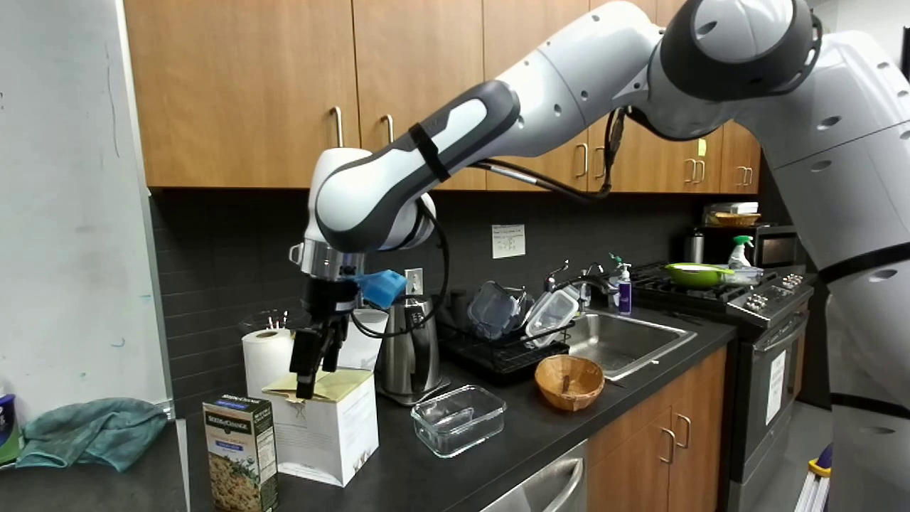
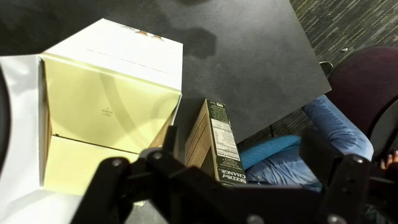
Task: Move the cereal box to the right.
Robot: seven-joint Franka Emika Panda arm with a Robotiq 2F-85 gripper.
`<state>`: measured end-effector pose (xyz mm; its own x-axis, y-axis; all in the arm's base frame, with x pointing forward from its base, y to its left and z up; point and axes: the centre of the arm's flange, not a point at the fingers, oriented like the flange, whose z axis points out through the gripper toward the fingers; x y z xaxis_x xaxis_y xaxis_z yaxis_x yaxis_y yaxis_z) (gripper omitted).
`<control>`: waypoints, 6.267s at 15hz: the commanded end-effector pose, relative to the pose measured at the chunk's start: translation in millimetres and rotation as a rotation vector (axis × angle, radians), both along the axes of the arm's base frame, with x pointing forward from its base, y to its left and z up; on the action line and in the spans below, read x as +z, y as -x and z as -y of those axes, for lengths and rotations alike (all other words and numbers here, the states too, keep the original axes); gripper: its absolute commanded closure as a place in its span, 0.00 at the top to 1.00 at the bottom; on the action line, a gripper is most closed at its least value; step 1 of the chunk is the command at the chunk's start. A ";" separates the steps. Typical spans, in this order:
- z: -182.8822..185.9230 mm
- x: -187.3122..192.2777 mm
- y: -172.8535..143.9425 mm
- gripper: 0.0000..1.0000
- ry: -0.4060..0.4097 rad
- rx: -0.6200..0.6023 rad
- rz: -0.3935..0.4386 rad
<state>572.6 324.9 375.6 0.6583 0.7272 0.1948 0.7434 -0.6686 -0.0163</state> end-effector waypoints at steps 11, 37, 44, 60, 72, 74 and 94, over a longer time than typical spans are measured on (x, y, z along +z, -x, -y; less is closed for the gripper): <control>-32.6 -26.4 -22.1 1.00 0.007 -0.096 0.064; -51.0 -87.7 -95.3 1.00 0.104 -0.060 0.051; -76.2 -88.5 -107.7 1.00 0.123 0.057 0.057; -78.0 -108.6 -104.6 1.00 0.119 0.129 0.024; -78.2 -108.8 -104.7 1.00 0.119 0.130 0.024; -78.2 -108.8 -104.7 1.00 0.119 0.130 0.024; -92.7 -73.3 -88.5 1.00 0.135 0.093 0.032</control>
